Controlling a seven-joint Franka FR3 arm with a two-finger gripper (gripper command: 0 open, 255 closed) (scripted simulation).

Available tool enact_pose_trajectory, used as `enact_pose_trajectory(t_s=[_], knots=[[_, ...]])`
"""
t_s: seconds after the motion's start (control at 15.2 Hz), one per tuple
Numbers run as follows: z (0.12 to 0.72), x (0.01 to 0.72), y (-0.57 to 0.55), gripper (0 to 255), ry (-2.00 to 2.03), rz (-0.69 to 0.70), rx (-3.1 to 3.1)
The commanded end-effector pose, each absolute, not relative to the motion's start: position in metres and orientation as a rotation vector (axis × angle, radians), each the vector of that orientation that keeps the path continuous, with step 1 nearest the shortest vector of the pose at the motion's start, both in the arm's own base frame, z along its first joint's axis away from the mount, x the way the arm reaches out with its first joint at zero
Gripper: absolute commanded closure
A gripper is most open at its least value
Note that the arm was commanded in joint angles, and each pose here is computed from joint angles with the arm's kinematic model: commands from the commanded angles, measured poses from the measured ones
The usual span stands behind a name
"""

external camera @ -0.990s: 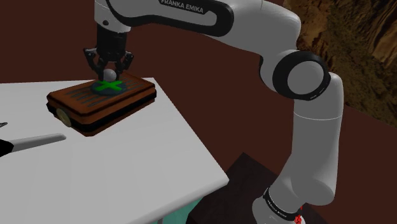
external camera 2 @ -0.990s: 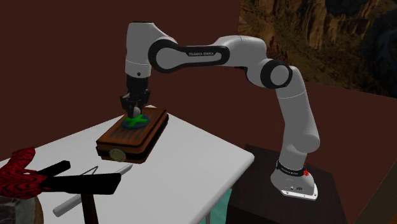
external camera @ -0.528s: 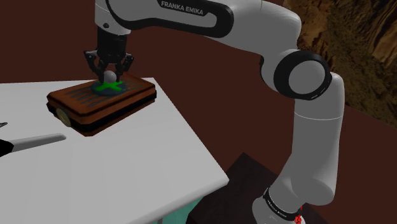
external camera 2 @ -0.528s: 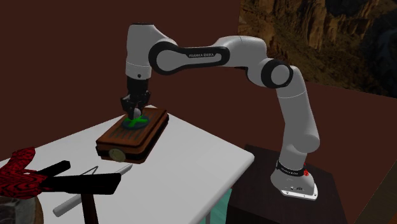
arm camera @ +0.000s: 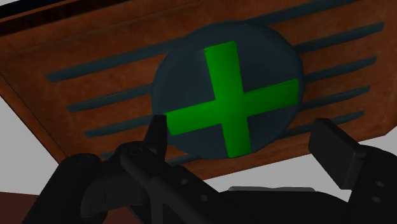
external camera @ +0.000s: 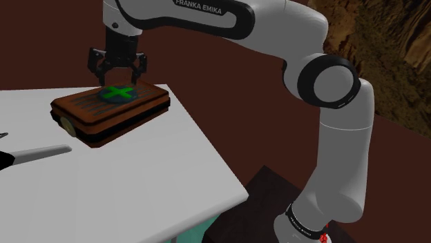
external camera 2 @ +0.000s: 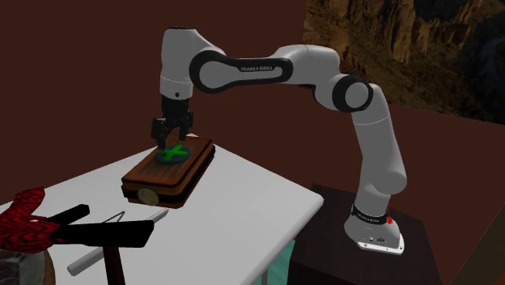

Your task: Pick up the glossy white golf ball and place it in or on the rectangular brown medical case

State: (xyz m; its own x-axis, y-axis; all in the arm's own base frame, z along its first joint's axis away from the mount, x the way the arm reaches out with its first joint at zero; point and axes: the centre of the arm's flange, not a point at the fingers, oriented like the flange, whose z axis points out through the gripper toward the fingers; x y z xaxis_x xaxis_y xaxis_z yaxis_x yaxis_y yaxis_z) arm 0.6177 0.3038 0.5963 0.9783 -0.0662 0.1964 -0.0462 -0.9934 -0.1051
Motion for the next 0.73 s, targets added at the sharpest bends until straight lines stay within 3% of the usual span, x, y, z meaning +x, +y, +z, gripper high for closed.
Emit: enact_pose_trajectory(t_s=[0.0, 0.13, 0.66], knots=[[0.617, 0.614, 0.301, 0, 0.086, -0.305, -3.025], [0.640, 0.609, 0.299, 0, 0.086, -0.305, -3.025], [0.640, 0.609, 0.299, 0, 0.086, -0.305, -3.025]])
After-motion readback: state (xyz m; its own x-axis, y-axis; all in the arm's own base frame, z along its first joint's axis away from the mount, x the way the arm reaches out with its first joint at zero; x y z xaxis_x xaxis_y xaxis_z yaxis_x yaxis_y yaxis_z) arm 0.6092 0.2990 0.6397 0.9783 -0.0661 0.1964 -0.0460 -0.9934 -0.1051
